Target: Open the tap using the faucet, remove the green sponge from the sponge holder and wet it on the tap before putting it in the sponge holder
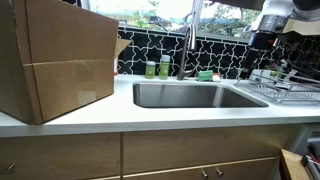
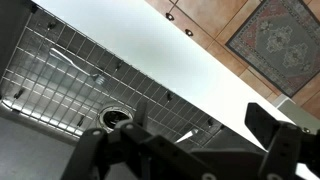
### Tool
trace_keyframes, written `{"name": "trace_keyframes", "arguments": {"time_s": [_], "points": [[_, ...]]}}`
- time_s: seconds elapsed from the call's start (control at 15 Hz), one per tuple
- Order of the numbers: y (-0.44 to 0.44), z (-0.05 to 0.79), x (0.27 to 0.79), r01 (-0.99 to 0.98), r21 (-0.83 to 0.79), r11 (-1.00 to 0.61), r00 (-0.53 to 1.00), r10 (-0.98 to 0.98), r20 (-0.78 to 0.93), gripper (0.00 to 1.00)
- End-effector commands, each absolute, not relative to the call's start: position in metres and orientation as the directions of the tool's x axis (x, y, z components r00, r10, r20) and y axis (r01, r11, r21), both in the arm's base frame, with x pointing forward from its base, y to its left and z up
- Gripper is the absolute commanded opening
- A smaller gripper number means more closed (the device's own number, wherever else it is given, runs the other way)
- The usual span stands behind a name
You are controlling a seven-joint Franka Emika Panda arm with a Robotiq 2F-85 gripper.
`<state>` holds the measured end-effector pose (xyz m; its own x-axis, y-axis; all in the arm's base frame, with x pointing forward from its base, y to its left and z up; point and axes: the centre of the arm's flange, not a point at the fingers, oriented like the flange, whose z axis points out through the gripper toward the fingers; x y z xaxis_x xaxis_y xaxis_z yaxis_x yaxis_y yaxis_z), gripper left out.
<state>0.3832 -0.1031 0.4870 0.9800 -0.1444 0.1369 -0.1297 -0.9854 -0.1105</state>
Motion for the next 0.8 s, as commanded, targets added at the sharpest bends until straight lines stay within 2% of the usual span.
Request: {"name": "trace_keyframes", "arguments": {"time_s": [0.0,0.6,0.73], "points": [[-0.103,0.487,0.383,-0.130,-0.111,-0.985,0.980,-0.144,0.137,1.00],[-0.103,0.487,0.383,-0.130,-0.111,-0.985,0.980,-0.144,0.137,1.00],[-0.138,0.495,0.405,-0.249,-0.090,-0.964,0.953,-0.261,0.155,1.00]]}}
